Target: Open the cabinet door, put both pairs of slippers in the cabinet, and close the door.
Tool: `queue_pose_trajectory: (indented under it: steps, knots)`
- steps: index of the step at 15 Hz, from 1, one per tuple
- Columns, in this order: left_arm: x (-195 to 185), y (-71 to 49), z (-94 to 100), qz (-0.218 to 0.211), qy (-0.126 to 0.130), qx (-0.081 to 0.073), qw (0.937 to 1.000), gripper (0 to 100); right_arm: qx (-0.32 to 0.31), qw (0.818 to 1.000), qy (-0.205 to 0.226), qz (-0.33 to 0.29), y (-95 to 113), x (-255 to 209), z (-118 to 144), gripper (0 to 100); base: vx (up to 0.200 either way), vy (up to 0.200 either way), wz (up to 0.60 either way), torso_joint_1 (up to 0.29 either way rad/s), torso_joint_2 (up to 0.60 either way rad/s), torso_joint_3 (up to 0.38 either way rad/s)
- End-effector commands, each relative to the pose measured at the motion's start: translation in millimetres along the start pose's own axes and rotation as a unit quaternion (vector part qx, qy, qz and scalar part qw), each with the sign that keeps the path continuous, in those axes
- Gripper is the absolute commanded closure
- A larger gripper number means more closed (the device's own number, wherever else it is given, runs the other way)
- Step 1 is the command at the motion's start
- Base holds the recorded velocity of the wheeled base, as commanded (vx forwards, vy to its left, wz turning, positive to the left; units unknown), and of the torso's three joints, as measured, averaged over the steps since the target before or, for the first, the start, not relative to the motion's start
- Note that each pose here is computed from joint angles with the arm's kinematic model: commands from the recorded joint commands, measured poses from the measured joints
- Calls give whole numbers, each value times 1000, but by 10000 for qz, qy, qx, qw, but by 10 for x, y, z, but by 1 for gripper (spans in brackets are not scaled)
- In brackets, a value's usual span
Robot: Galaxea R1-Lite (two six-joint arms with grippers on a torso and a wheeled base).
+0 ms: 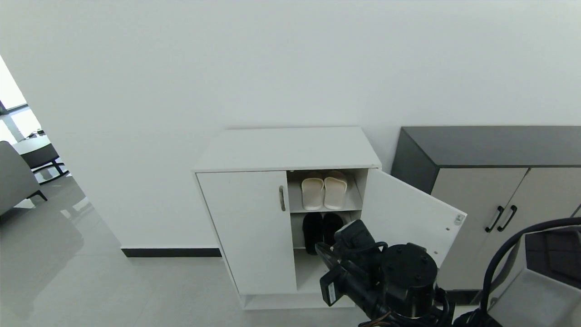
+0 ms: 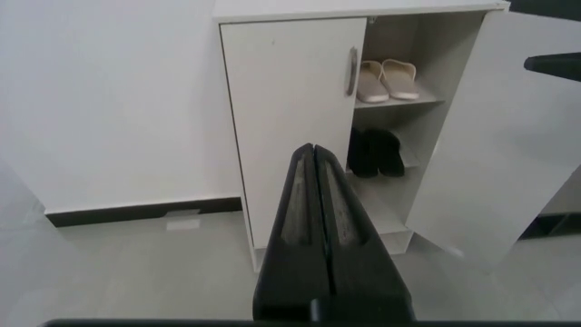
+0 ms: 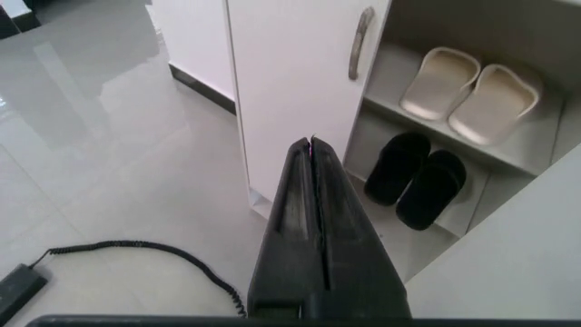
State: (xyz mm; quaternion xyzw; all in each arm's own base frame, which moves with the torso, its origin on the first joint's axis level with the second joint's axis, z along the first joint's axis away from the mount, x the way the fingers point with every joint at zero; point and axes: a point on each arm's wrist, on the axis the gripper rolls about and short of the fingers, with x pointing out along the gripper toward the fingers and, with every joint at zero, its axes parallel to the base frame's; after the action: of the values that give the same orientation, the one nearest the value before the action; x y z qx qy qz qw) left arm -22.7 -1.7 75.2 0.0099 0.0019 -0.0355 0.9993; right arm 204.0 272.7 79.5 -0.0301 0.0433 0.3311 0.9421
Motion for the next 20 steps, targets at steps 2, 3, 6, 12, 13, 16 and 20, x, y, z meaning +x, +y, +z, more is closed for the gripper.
queue_pose_trajectory:
  steps: [2, 3, 6, 12, 13, 16, 20]
  knots:
    - [0, 0, 0, 2, 1, 0, 10000, 100, -3, 10000, 9, 3, 1, 1, -6, 100, 0, 0, 0, 295, -615, -330]
    - [0, 0, 1, 3, -7, 0, 10000, 100, -3, 10000, 9, 3, 1, 1, -6, 100, 0, 0, 0, 251, -505, -261]
    - [0, 0, 1, 3, -7, 0, 10000, 100, 141, 9969, -566, 532, 39, -60, 31, 100, 0, 0, 0, 207, -419, -222]
    - [0, 0, 0, 2, 1, 0, 10000, 100, -34, 9987, -360, -348, 93, 155, 103, 100, 0, 0, 0, 24, -55, -26]
    - [0, 0, 1, 3, -7, 0, 10000, 100, 215, 9986, -168, -463, 83, 176, 191, 100, 0, 0, 0, 0, 0, 0]
    - [0, 0, 1, 3, -7, 8, 10000, 100, 749, 9915, 875, -600, 11, 3, 622, 100, 0, 0, 0, 0, 0, 0]
    - [0, 0, 0, 2, 1, 7, 10000, 100, 1746, 9657, 805, -1744, -208, 637, 744, 100, 0, 0, 0, 0, 0, 0]
